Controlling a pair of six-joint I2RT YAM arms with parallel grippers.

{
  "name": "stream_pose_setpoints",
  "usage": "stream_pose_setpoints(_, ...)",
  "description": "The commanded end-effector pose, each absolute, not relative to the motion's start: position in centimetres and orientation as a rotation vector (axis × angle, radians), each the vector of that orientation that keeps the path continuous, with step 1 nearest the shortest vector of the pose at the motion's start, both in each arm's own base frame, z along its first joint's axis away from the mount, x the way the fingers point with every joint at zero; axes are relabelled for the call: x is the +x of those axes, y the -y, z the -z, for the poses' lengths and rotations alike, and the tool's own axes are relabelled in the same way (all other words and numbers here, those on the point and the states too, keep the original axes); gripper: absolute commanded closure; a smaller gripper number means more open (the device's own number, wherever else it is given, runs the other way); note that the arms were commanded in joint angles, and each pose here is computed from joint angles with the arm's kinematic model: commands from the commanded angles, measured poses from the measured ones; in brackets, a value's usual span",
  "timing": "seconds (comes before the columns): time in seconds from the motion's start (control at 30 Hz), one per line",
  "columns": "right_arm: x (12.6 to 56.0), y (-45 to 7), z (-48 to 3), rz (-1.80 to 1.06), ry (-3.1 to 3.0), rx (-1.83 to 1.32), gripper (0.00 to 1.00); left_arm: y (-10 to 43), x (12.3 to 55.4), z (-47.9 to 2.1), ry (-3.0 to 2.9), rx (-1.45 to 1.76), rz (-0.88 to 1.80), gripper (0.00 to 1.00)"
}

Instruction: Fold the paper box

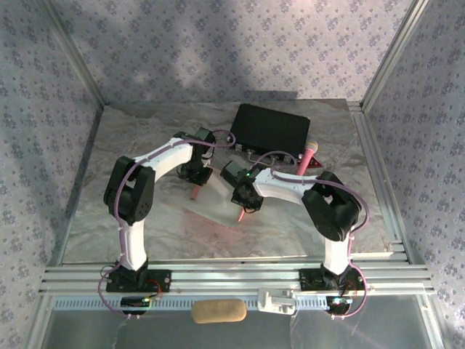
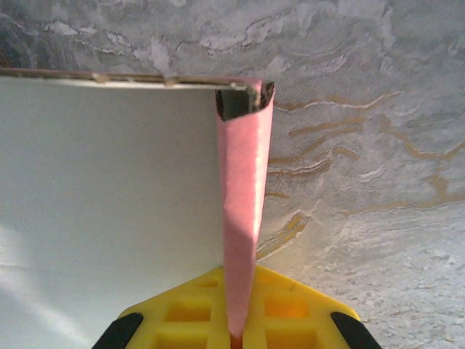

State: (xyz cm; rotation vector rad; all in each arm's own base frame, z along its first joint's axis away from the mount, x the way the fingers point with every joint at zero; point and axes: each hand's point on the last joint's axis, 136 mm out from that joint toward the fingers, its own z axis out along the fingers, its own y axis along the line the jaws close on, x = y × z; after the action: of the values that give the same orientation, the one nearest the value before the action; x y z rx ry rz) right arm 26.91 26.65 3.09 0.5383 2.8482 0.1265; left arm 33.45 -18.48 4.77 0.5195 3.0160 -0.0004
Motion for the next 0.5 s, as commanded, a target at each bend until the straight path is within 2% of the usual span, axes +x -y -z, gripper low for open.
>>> stream_pose_setpoints(0.0, 26.4, -24.0, -3.4, 0.079, -2.808, 0.45, 1.0, 19.0, 34.8, -7.3, -2.896, 0.373, 0.058, 1.0)
stream_pose_setpoints(0.17, 27.8, -23.3, -5.7, 0.226, -2.702, 0.314, 1.0, 19.4, 34.9, -8.4, -2.829, 0.297, 0.116, 0.98)
stream_pose_setpoints(0.47, 28.4, -22.8, -5.6, 0.368, -2.655, 0.228, 1.0, 20.0, 34.8, -9.1, -2.748, 0.205, 0.156, 0.97)
